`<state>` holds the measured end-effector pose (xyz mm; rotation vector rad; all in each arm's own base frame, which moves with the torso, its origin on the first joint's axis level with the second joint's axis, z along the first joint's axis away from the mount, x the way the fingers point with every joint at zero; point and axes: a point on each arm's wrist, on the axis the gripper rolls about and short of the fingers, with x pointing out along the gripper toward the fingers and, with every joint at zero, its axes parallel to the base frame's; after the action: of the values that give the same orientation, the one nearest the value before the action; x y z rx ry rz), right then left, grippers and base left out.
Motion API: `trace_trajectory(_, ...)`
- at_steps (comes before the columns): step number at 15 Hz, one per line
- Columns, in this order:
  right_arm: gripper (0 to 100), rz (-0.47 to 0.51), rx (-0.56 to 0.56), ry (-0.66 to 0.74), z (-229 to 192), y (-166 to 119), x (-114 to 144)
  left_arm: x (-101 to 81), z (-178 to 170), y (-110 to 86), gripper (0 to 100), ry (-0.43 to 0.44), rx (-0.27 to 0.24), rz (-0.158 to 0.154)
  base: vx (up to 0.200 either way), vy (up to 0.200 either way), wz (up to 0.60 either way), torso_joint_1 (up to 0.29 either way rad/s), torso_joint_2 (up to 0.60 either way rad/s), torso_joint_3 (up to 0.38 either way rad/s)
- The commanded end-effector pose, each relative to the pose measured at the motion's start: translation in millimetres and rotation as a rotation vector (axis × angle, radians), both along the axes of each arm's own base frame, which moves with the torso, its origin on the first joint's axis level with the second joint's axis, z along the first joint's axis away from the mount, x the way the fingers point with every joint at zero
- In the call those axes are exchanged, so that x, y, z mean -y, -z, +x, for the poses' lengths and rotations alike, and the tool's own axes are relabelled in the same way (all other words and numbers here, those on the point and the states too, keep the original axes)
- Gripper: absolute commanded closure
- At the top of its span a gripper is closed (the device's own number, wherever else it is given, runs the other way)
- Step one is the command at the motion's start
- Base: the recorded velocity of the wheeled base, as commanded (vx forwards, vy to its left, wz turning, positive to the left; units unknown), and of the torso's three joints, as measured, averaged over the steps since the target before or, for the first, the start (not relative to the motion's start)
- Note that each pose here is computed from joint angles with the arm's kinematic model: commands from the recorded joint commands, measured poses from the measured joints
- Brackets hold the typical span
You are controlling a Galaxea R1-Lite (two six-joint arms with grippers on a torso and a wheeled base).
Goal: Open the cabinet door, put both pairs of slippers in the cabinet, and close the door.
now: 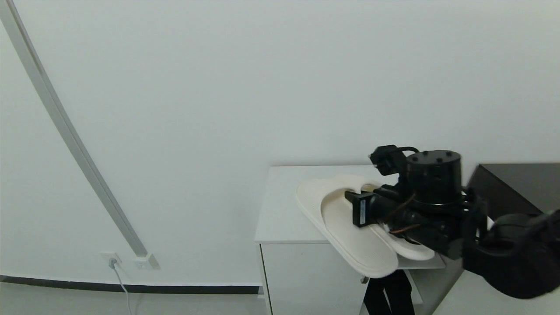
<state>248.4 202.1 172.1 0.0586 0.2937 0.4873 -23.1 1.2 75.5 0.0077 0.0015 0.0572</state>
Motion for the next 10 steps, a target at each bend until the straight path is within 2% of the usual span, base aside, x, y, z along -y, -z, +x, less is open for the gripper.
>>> trace_trajectory(1,100,0.049,0.052,-0.114,-71,-27,30,0.0,0,0.1,100,-0.001,-0.002,0.0,0.0,0.0,0.0,0.0,0.0,0.0)
trace_trajectory(3,100,0.031,0.031,-0.166,-86,-28,27,0.0,0,0.1,100,-0.003,-0.002,-0.002,0.0,0.0,0.0,0.0,0.0,0.0)
trace_trajectory(8,100,0.01,0.007,-0.169,-87,-19,26,0.0,0,0.1,100,0.0,-0.002,0.0,0.0,0.0,0.0,0.0,0.0,0.0)
trace_trajectory(10,100,0.002,-0.001,-0.172,-86,-17,24,0.0,0,0.1,100,0.0,-0.002,0.0,-0.2,0.0,0.0,0.005,0.0,0.007)
